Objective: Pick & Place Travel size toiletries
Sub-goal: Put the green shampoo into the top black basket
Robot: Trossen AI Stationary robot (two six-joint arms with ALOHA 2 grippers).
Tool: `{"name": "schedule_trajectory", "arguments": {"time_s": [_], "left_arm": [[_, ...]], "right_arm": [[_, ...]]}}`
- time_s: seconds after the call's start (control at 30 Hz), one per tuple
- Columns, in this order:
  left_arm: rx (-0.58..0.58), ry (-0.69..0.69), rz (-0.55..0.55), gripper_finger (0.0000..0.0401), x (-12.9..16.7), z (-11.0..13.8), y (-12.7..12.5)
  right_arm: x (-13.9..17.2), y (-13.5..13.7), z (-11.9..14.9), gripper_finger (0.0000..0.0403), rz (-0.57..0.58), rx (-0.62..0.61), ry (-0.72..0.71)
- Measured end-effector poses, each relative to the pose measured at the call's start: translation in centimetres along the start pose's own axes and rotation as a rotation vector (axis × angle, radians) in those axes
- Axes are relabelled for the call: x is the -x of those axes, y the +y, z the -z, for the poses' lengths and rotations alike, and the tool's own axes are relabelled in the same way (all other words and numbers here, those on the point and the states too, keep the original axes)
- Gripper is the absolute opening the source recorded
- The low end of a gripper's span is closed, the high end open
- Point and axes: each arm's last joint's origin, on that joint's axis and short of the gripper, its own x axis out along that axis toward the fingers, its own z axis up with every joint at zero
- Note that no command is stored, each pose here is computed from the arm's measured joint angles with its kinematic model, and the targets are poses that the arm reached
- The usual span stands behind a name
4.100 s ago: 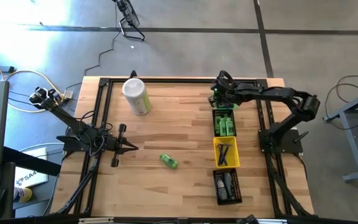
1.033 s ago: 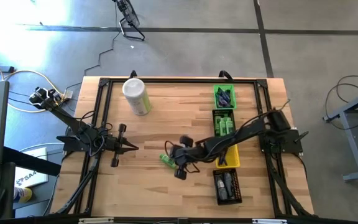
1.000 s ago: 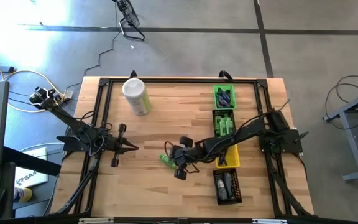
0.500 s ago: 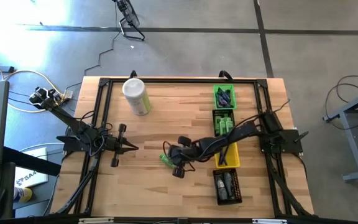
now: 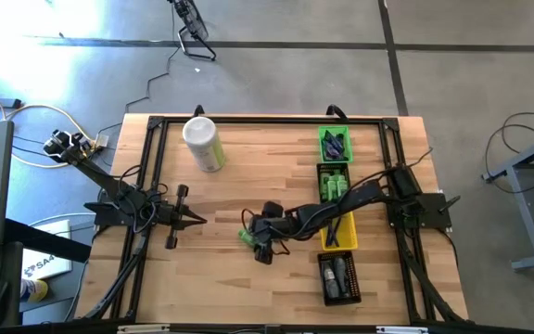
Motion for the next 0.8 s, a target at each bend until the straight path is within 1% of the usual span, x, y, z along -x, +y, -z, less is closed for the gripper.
{"name": "schedule_trajectory", "arguments": {"time_s": [0.07, 0.13, 0.27, 0.4, 0.57, 0.63, 0.8], "left_arm": [[0.000, 0.000, 0.000, 0.0007, 0.0, 0.0, 0.0], [0.000, 0.000, 0.000, 0.0007, 0.0, 0.0, 0.0], [0.002, -0.004, -0.001, 0.0007, 0.0, 0.0, 0.0], [0.004, -0.006, -0.002, 0.0007, 0.0, -0.1, 0.0], [0.009, -0.006, -0.002, 0.0007, 0.0, -0.1, 0.0], [0.009, -0.005, -0.002, 0.0007, 0.0, -0.1, 0.0], [0.009, -0.005, -0.002, 0.0007, 0.0, -0.1, 0.0]], "right_arm": [[-0.4, -0.2, 0.1, 0.0360, 0.001, -0.001, 0.002], [-1.0, -0.5, 0.3, 0.0368, 0.006, -0.003, 0.012], [-2.9, -1.1, 1.4, 0.0366, -0.008, -0.007, 0.050], [-4.0, -1.3, 2.1, 0.0356, -0.008, -0.008, 0.066], [-4.3, -1.4, 2.3, 0.0340, 0.019, -0.005, 0.063], [-4.3, -1.4, 2.3, 0.0329, 0.048, 0.002, 0.059], [-4.4, -1.7, 2.3, 0.0292, 0.051, -0.001, 0.067]]}}
